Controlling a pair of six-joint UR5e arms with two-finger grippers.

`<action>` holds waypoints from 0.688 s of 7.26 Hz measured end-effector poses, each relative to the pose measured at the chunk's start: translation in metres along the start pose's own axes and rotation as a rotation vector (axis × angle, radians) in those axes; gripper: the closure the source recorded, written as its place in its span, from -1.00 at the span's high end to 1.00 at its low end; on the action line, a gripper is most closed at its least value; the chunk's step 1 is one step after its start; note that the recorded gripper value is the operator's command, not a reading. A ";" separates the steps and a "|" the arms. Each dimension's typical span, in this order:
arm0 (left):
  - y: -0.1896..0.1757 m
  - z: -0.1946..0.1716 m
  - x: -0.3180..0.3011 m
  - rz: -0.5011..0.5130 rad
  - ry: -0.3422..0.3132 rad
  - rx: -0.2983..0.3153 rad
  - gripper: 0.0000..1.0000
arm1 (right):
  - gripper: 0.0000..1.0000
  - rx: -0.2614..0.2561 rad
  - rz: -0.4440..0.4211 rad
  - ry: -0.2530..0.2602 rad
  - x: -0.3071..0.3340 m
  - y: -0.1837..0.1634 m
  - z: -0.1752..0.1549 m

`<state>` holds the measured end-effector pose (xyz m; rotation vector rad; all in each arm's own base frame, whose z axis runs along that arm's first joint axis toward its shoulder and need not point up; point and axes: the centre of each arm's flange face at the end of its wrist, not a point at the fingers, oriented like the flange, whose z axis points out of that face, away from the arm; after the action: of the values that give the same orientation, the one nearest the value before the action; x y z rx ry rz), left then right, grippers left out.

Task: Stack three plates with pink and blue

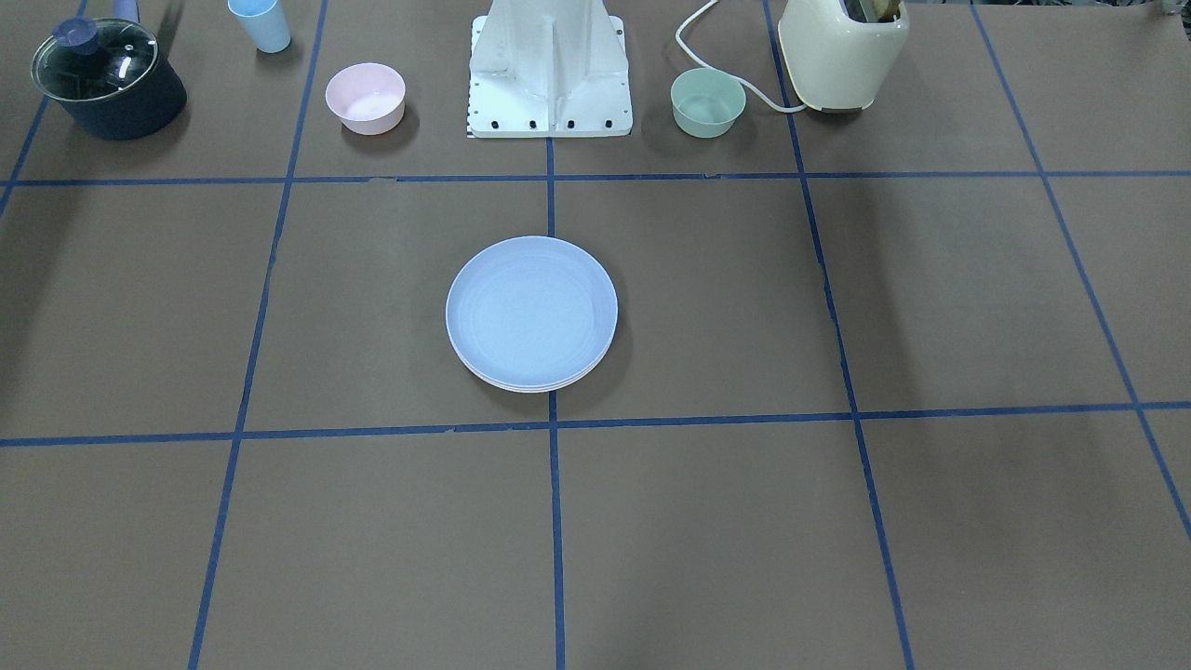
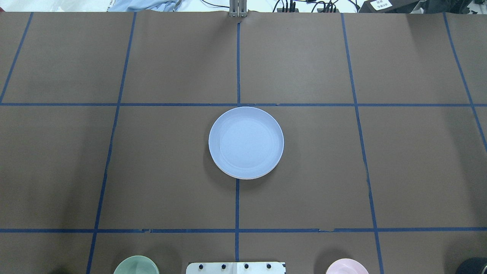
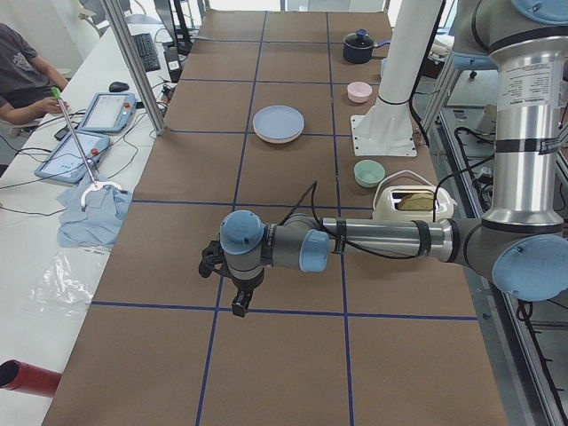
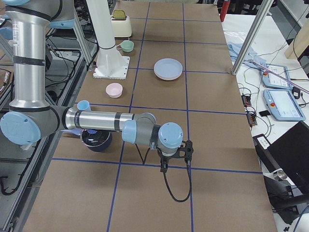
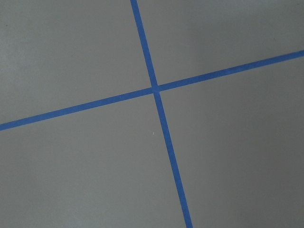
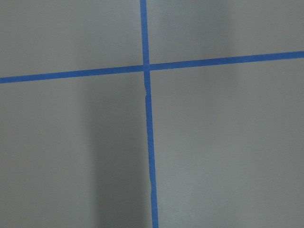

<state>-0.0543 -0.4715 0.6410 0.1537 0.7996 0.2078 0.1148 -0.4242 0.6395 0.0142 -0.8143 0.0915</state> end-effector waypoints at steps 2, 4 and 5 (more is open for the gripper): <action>0.000 -0.001 0.000 0.000 -0.002 0.002 1.00 | 1.00 0.015 0.001 0.004 -0.008 0.008 -0.008; 0.000 -0.002 0.001 0.001 -0.006 0.003 1.00 | 1.00 0.016 0.009 0.020 -0.018 0.006 -0.009; 0.000 -0.002 0.001 0.001 -0.006 0.003 1.00 | 1.00 0.008 0.009 0.041 -0.024 0.003 -0.006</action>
<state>-0.0548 -0.4714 0.6389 0.1579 0.7937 0.2068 0.1020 -0.4225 0.6180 0.0164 -0.7735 0.1028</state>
